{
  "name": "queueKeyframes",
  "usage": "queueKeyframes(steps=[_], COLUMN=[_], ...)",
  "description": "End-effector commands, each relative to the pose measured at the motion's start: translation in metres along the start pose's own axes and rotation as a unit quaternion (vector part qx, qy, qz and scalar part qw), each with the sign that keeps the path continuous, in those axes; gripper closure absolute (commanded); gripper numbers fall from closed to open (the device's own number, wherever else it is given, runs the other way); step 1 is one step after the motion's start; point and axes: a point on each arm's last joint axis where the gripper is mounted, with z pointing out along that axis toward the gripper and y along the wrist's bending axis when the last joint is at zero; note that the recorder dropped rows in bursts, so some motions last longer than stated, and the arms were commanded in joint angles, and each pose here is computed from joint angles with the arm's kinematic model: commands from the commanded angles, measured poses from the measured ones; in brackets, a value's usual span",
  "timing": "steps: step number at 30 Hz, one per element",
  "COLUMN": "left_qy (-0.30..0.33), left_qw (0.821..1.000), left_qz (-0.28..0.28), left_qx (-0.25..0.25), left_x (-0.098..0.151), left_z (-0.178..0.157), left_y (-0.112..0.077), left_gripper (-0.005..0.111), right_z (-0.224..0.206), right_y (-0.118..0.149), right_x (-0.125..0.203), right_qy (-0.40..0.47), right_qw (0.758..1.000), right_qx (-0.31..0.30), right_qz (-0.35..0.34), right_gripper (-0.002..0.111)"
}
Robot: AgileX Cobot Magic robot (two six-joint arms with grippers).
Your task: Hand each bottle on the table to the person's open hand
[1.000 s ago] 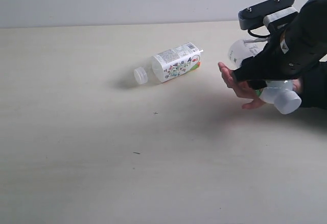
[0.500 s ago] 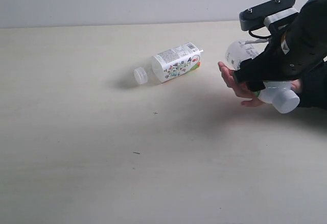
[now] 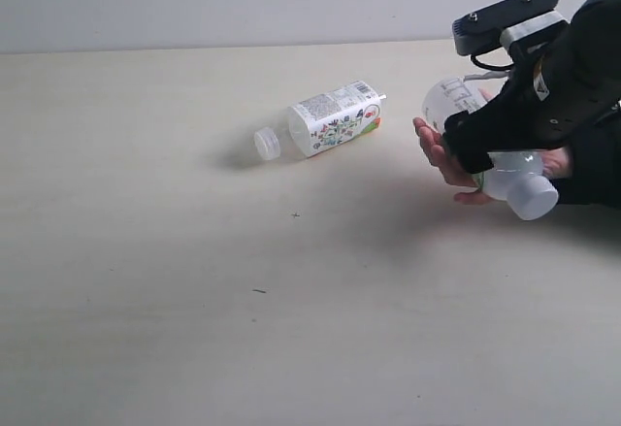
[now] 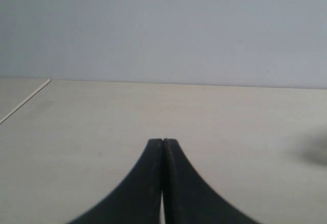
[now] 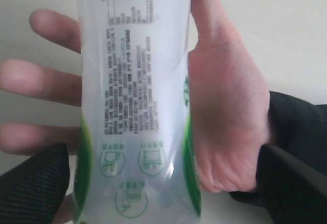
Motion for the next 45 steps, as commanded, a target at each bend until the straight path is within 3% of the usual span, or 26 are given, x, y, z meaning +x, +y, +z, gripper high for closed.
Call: queueKeyframes(steps=[1,7,12,15,19,22,25,32,39,45], left_qy=[0.0,0.0,0.0,0.0,0.0,0.0,0.0,0.0,0.0,0.0], left_qw=[1.0,1.0,1.0,1.0,1.0,1.0,1.0,1.0,1.0,1.0], left_qz=[-0.004,-0.004,-0.004,-0.004,-0.004,-0.004,-0.004,-0.004,-0.004,-0.004], left_qx=[0.003,0.003,0.003,0.003,0.003,0.003,0.003,0.003,0.003,0.003], left_x=[0.0,0.0,0.0,0.0,0.0,0.0,0.0,0.0,0.0,0.0], left_z=[0.0,0.0,0.0,0.0,0.0,0.0,0.0,0.0,0.0,0.0], left_y=[0.0,0.0,0.0,0.0,0.0,0.0,0.0,0.0,0.0,0.0], left_gripper=[0.107,0.107,0.107,0.107,0.107,0.107,0.107,0.107,0.107,0.107], right_z=[-0.027,-0.095,-0.163,-0.2,-0.24,-0.266,-0.277,-0.274,-0.229,-0.208], right_y=[-0.009,-0.029,-0.048,-0.055,-0.059,-0.064,-0.071,-0.086,-0.083,-0.076], right_x=[-0.011,-0.021,-0.001,0.024,0.071,0.115,0.157,0.224,0.226,0.225], right_qy=[-0.059,-0.143,-0.221,-0.249,-0.307,-0.363,-0.413,-0.498,-0.451,-0.424], right_qw=[0.998,0.989,0.974,0.967,0.948,0.924,0.904,0.866,0.891,0.904], right_qx=[-0.002,0.005,-0.005,-0.03,-0.079,-0.108,-0.103,-0.021,0.024,0.004], right_qz=[0.005,0.028,0.042,0.037,0.024,0.04,0.043,0.046,0.047,0.063], right_gripper=[0.015,0.015,0.021,0.04,0.084,0.108,0.108,0.108,0.108,0.108])
